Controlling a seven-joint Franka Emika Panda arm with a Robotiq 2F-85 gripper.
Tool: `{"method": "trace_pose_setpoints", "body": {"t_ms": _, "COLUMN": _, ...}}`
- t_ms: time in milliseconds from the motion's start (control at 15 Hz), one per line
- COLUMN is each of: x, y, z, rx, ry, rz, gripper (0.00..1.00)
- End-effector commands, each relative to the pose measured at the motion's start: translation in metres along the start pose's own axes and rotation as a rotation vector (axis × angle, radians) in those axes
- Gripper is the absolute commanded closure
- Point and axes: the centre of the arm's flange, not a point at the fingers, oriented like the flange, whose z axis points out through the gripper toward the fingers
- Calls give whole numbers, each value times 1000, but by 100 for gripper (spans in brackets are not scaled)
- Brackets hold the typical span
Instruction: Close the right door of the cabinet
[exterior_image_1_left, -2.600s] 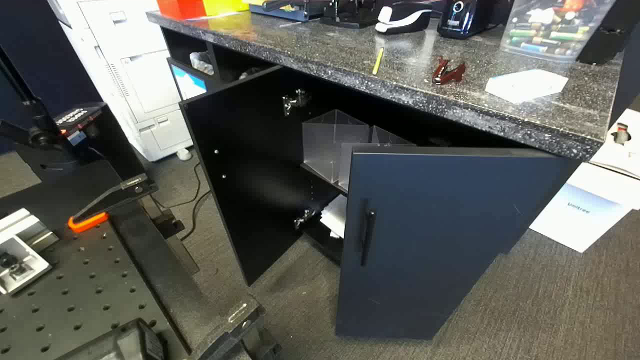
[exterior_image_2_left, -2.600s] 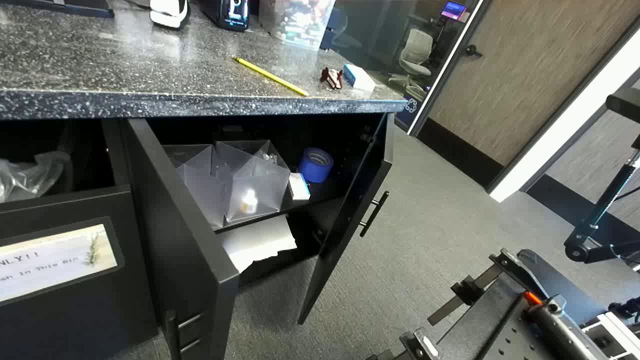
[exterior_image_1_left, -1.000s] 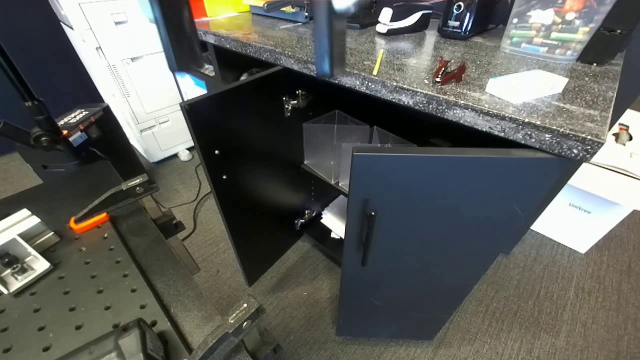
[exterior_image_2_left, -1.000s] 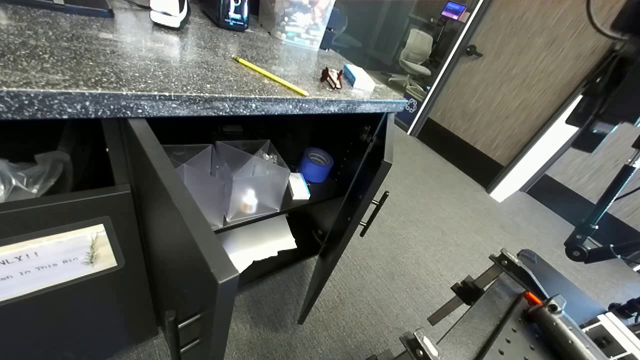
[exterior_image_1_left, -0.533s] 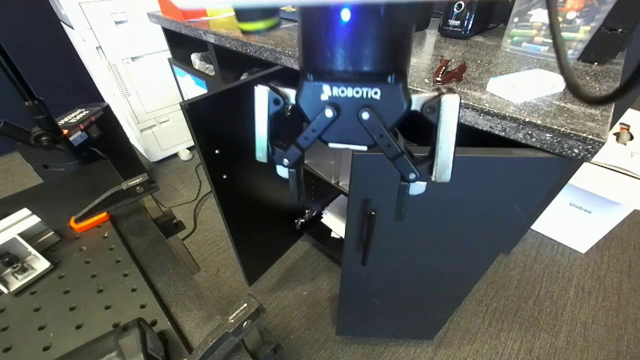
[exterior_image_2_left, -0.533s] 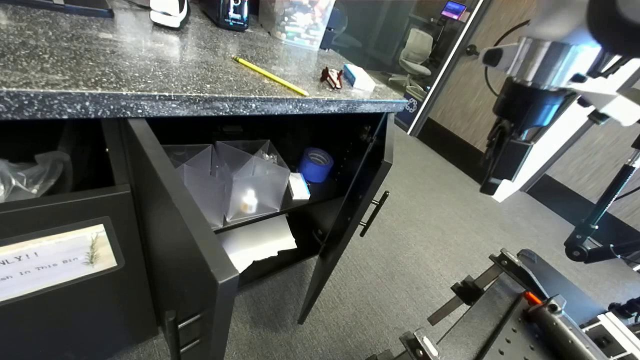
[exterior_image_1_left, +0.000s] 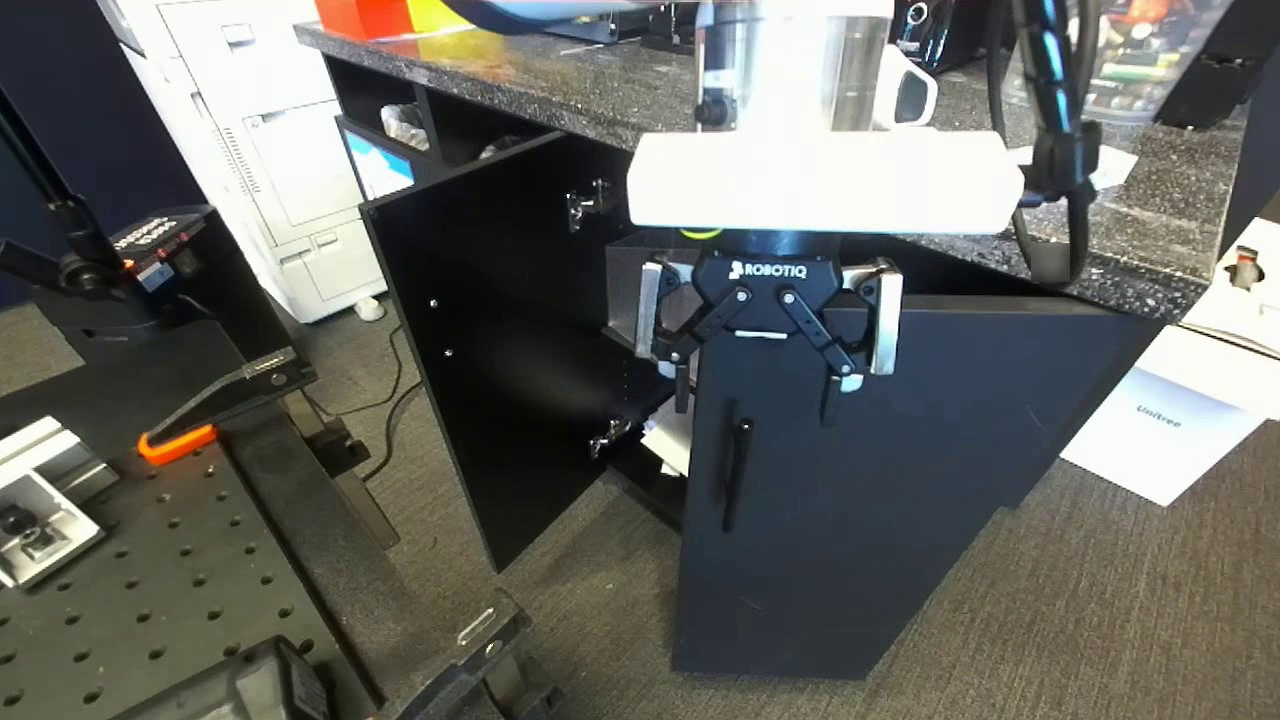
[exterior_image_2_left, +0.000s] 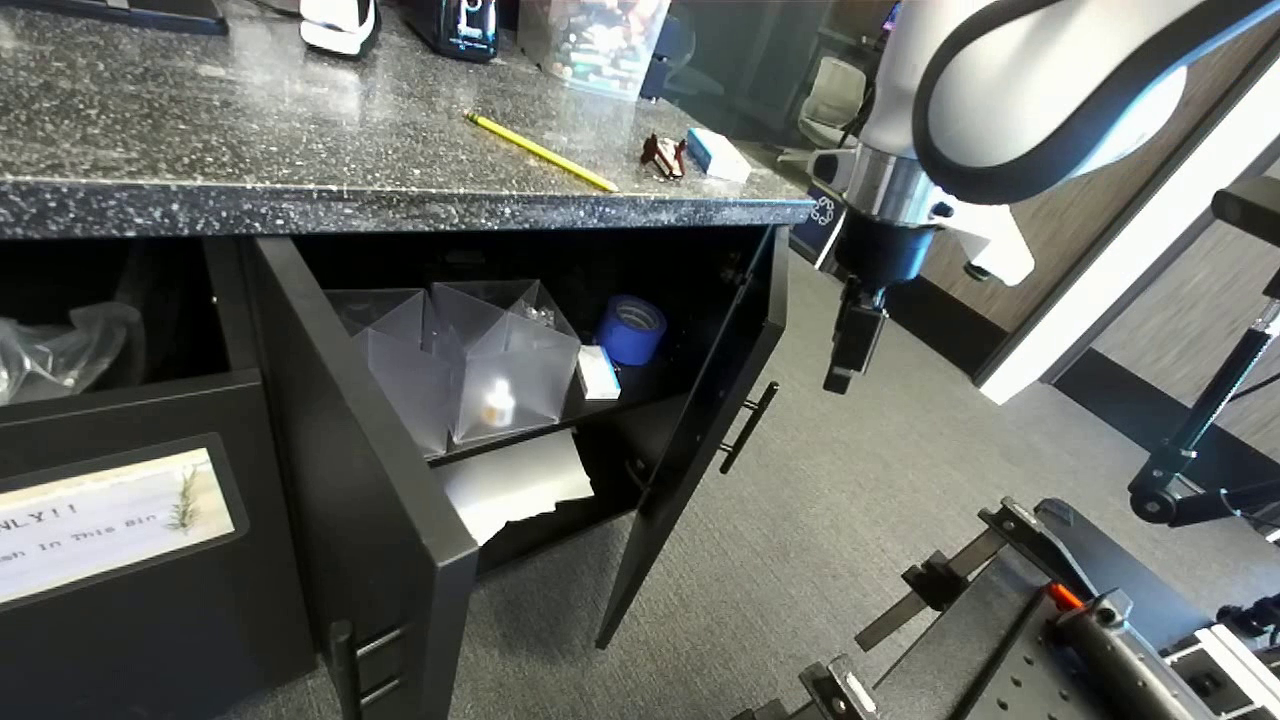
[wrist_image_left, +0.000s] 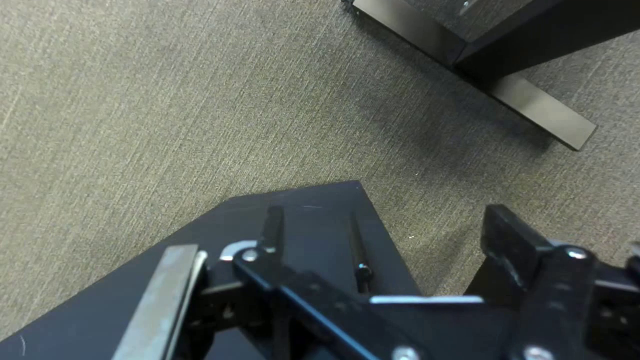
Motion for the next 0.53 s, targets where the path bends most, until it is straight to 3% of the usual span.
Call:
{"method": "trace_pose_setpoints", "body": {"t_ms": 0, "x": 47, "y": 25, "z": 19, "rx": -17, "ry": 21, "rz": -11, "gripper": 0}}
{"method": "trace_pose_setpoints", "body": {"t_ms": 467, "x": 90, "y": 24, "z": 23, "rx": -20, "ry": 118, "rz": 35, "gripper": 0}}
